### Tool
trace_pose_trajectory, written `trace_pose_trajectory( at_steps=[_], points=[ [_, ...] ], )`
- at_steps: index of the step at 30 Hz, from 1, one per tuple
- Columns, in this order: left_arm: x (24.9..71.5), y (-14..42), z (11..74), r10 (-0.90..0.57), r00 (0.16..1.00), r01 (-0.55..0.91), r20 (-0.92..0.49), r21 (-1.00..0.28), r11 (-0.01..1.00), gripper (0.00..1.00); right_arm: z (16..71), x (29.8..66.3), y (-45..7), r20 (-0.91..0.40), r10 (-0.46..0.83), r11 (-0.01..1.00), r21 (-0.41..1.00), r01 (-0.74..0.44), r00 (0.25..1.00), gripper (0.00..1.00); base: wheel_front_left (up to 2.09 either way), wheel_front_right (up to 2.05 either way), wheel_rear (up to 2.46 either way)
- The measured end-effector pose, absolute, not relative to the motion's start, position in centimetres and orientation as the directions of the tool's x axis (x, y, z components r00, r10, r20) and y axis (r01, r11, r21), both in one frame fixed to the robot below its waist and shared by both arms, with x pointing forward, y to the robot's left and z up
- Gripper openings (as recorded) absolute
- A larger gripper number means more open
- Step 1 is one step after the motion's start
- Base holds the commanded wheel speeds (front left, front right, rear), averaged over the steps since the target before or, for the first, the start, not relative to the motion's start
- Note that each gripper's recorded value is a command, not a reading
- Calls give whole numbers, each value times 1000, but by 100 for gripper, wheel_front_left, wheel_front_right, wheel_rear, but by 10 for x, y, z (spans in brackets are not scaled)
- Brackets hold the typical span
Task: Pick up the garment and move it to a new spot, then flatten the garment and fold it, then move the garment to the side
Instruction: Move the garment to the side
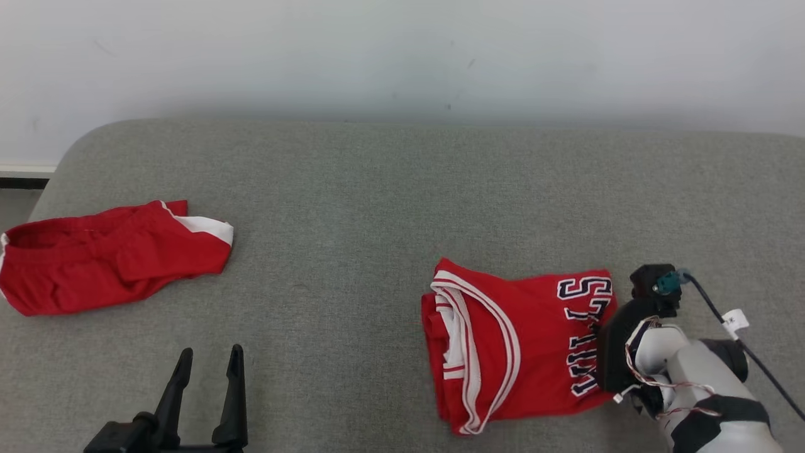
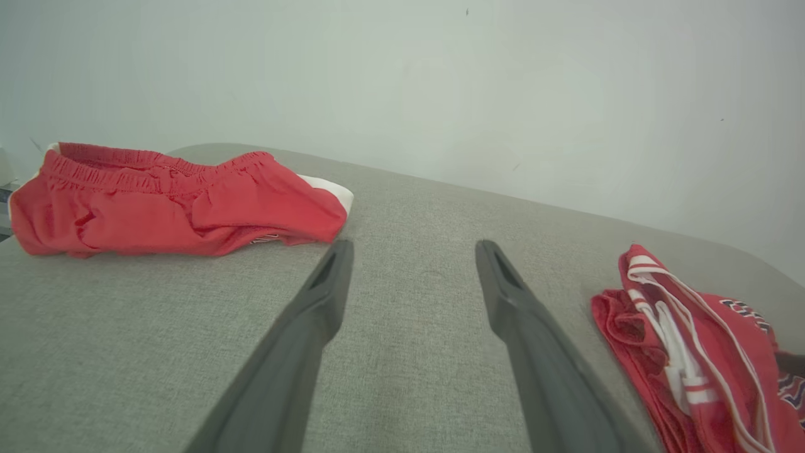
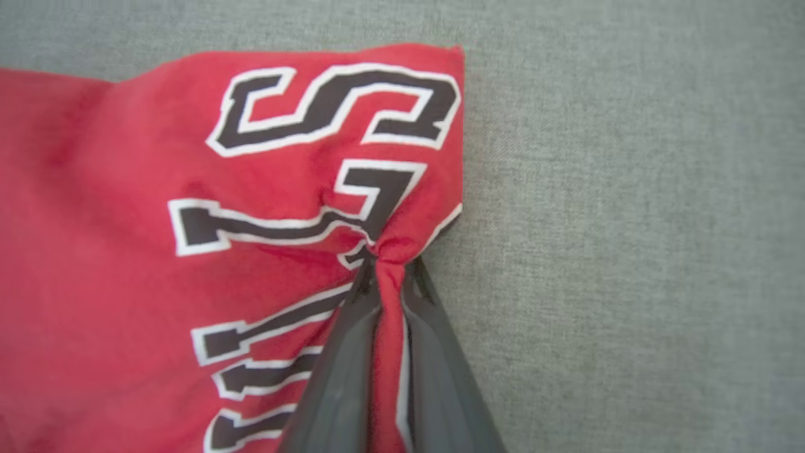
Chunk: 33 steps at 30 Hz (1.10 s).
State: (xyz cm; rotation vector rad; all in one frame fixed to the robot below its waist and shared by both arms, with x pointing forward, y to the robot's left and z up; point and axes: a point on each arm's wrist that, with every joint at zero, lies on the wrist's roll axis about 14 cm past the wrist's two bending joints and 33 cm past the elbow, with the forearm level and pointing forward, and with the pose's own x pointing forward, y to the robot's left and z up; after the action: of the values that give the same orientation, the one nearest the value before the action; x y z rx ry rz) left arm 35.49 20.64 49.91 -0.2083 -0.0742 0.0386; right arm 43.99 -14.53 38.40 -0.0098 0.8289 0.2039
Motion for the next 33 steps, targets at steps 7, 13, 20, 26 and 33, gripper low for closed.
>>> trace_pose_trajectory(
  at_steps=[7,13,20,26,33],
  points=[
    [371,199,506,21,995,-1,94,-211,978,100,414,471,-177,-680,108,982,-43,-186,726,0,0,0,0],
    [394,178,504,-43,994,63,99,-209,976,100,451,505,-218,-613,20,983,-132,-128,790,0,0,0,0],
    [429,147,498,-152,983,170,104,-198,965,100,468,511,-303,-563,-157,972,-234,27,811,0,0,0,0],
    [456,115,491,-250,962,268,111,-195,944,100,471,501,-363,-522,-284,940,-316,127,804,0,0,0,0],
    [482,82,483,-351,926,372,135,-188,909,100,478,500,-409,-461,-381,892,-412,187,802,0,0,0,0]
  ],
)
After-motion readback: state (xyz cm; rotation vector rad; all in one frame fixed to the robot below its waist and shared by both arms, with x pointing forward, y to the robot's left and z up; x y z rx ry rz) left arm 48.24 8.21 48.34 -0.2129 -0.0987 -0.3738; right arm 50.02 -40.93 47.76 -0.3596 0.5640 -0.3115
